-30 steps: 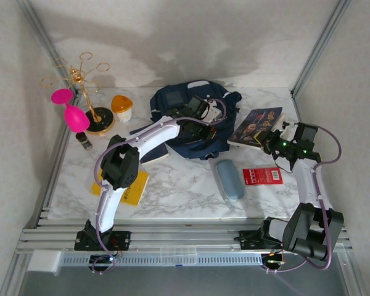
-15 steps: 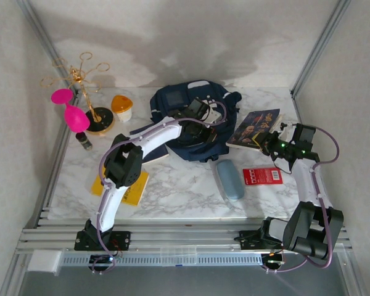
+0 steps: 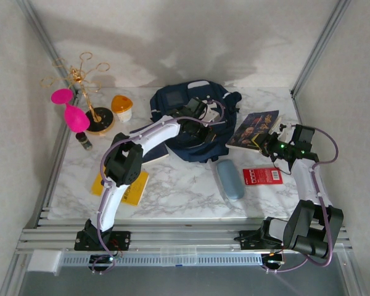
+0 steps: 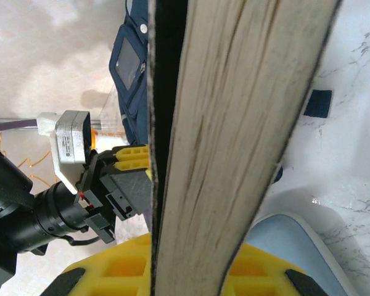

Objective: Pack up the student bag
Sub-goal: Open the student bag at the center of the table.

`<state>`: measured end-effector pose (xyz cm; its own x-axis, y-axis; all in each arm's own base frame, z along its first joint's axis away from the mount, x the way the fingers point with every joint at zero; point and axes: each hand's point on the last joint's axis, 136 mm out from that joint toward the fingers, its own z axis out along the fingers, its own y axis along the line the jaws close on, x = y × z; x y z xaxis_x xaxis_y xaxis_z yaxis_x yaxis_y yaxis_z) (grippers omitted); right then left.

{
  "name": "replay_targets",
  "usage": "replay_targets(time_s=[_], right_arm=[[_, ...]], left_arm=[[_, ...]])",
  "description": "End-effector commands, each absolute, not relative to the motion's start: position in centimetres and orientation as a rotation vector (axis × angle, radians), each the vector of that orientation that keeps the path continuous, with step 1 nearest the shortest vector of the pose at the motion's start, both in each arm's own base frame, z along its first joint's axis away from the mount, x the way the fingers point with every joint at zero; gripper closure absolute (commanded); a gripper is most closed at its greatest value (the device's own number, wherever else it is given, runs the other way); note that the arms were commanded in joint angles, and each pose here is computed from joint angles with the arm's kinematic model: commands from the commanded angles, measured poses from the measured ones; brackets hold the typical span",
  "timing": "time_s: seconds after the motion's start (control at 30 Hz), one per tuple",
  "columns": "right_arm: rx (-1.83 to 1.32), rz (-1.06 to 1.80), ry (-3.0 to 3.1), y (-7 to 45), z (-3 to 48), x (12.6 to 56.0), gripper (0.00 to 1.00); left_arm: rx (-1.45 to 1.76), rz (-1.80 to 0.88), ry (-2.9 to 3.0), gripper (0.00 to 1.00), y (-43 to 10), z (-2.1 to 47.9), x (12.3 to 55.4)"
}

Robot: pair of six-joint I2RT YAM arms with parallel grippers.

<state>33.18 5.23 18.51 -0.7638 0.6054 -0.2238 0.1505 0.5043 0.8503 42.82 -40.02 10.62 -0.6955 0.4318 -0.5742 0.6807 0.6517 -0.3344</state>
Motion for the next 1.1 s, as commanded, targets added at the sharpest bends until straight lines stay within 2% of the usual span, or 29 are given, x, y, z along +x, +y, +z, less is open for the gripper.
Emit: replay_targets(time_s=[0.0,0.2,0.33,0.4,0.57,0.7,0.9,1.07], right_arm=[[0.511,1.219,2.202,5.7,20.0,33.7,1.00],[0.513,1.216,2.203,5.6,19.9,33.7,1.00],[0.512,1.215,2.199,5.6,20.1,33.7,1.00],[0.507,1.210,2.203,5.6,20.1,33.6,1.00],[0.480,1.217,2.213,5.9,20.6,33.3,1.00],[0.423,1.255,2.233,7.2,21.7,32.5,1.00],[0.303,1.349,2.282,11.5,22.3,30.9,1.00],[0.166,1.457,2.272,16.4,23.2,31.4,1.00]], left_arm=[[0.875,-0.767,2.414,0.83,-39.3,10.9,43.1],[0.871,-0.782,2.426,0.88,-39.0,10.3,42.9],[0.907,-0.769,2.420,0.98,-39.3,10.2,42.4],[0.893,-0.762,2.399,1.00,-39.2,11.0,42.9],[0.827,-0.689,2.285,1.00,-38.6,16.4,44.9],[0.748,-0.590,2.132,1.00,-37.5,22.8,46.2],[0.659,-0.514,1.902,1.00,-36.3,32.0,46.3],[0.613,-0.486,1.782,1.00,-35.8,35.9,45.9]])
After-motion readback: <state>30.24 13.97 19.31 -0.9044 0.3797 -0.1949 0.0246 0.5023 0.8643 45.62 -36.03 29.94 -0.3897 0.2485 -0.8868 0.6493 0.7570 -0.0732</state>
